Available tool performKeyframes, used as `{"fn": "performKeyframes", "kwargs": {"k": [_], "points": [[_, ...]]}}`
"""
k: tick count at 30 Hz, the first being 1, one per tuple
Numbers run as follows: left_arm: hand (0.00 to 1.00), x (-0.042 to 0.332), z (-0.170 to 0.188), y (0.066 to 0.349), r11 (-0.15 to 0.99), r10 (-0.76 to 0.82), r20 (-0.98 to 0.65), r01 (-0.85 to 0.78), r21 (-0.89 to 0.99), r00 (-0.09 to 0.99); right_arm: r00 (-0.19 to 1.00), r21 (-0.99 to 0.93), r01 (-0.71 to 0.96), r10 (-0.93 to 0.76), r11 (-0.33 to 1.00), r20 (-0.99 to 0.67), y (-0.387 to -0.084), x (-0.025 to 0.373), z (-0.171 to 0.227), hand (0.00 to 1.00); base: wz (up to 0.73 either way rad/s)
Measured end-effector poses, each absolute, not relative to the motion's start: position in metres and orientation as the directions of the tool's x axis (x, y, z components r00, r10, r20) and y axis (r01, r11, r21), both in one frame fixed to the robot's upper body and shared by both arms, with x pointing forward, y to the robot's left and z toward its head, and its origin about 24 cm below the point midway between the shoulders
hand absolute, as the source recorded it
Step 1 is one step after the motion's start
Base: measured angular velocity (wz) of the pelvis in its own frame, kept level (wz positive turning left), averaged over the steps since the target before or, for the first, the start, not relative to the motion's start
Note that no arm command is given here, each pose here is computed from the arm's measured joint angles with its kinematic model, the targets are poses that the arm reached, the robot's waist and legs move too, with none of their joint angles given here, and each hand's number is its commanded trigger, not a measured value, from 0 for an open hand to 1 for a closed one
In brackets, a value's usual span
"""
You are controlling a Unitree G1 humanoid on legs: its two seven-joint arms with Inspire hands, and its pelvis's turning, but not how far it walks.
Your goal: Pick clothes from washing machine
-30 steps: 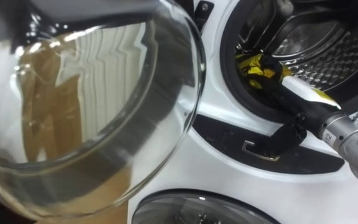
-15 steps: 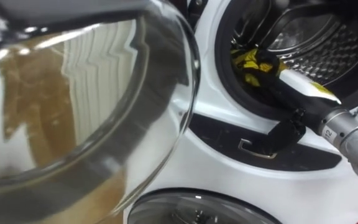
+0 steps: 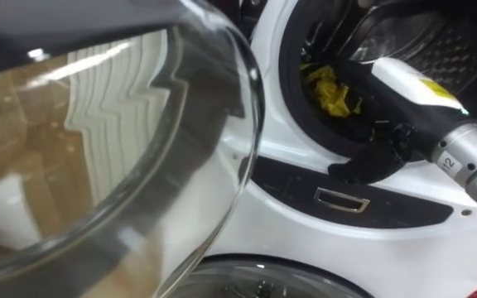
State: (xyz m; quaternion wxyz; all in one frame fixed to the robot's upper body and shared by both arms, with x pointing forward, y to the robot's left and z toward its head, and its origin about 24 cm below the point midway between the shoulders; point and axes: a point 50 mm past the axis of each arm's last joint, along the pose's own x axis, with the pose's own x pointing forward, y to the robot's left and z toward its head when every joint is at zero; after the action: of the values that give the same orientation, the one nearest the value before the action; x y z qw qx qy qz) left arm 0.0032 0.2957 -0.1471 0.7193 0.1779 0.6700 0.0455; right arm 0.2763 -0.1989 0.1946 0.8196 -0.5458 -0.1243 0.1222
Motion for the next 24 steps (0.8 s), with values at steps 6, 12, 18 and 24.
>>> {"fn": "performKeyframes", "kwargs": {"k": [6, 12, 18, 24], "points": [[0.00, -0.002, -0.146, 0.298, 0.936, 0.311, -0.946, 0.147, 0.321, 0.087, 0.941, -0.902, -0.044, 0.321, 0.429, 0.106, -0.207, 0.274, 0.202, 0.00, 0.00], [0.00, -0.003, -0.146, 0.298, 0.936, 0.312, -0.946, 0.146, 0.322, 0.085, 0.936, -0.888, -0.058, 0.334, 0.456, 0.110, -0.206, 0.274, 0.202, 0.00, 0.00], [0.00, -0.001, -0.146, 0.299, 0.935, 0.315, -0.945, 0.140, 0.325, 0.092, 0.938, -0.886, -0.053, 0.328, 0.461, 0.114, -0.208, 0.274, 0.203, 0.00, 0.02], [0.00, 0.002, -0.145, 0.299, 0.933, 0.319, -0.942, 0.140, 0.332, 0.108, 0.949, -0.889, -0.022, 0.288, 0.457, 0.125, -0.217, 0.272, 0.205, 0.00, 0.00]]}}
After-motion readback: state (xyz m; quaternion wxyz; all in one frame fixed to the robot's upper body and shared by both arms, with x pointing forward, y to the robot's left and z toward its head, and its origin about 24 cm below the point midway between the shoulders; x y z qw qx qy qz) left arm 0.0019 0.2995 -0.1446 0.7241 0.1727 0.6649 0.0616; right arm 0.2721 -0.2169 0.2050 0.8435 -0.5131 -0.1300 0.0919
